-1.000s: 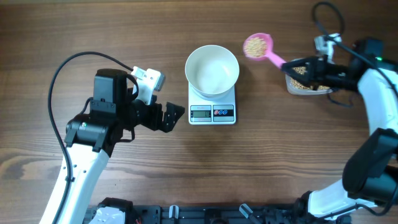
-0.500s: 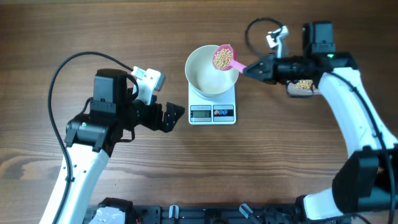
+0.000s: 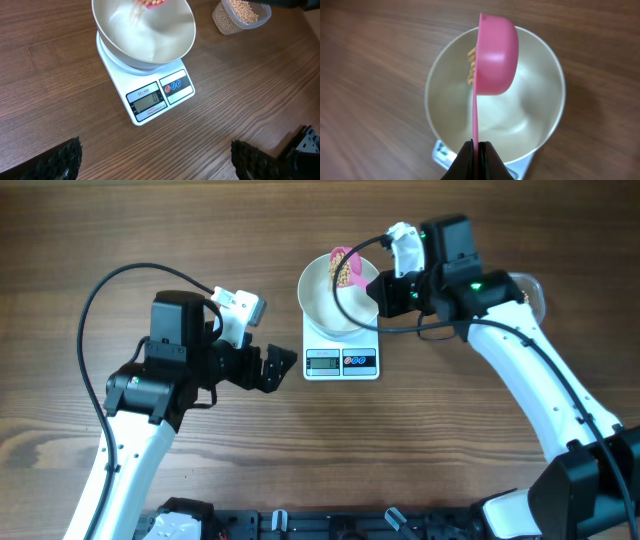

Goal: Scoop item into bowl and weigh 150g on scale
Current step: 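Carry the scoop left over the white bowl on the scale, then tilt the pink scoop to pour soybeans into the white bowl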

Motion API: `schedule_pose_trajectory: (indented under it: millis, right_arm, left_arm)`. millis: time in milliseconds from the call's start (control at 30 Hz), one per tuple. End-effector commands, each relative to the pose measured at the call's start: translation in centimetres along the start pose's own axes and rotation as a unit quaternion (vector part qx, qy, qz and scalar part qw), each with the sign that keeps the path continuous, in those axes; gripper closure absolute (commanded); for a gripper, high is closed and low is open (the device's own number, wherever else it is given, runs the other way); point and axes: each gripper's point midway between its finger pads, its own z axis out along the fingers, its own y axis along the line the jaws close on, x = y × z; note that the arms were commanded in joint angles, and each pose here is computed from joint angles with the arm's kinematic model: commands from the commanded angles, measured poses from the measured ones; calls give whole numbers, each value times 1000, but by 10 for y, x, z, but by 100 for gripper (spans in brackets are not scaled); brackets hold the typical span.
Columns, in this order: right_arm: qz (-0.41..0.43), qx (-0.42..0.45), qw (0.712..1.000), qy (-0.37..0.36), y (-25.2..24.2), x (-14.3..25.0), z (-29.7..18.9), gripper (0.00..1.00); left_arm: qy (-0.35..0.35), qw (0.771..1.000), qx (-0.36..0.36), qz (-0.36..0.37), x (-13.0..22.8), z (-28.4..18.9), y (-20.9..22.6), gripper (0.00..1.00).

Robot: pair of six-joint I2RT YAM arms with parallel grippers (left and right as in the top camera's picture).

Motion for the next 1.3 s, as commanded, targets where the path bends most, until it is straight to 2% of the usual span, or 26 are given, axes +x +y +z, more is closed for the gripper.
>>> schedule_pose_trajectory:
  millis: [0, 300, 500, 700, 867, 1067, 1267]
  right_arm:
    - [-78, 63, 995, -26, -5, -17, -13, 96]
    - [-133, 87, 987, -37, 2, -22, -22, 96]
    - [-210, 90, 972, -49, 8, -28, -36, 96]
    - [-254, 90, 961, -55, 12, -31, -43, 96]
    - [-312, 98, 944, -48, 17, -30, -42, 96]
    - [-389, 161, 907, -27, 16, -30, -41, 96]
    - [-425, 200, 883, -13, 20, -30, -42, 96]
  left_arm:
    - [0, 1000, 5, -7, 0, 1, 0, 0]
    - [0, 1000, 5, -7, 0, 1, 0, 0]
    - [0, 1000, 5, -7, 0, 1, 0, 0]
    - [0, 1000, 5, -7, 0, 1, 0, 0]
    - [0, 1000, 5, -7, 0, 1, 0, 0]
    - [0, 1000, 5, -7, 0, 1, 0, 0]
    - [0, 1000, 5, -7, 0, 1, 0, 0]
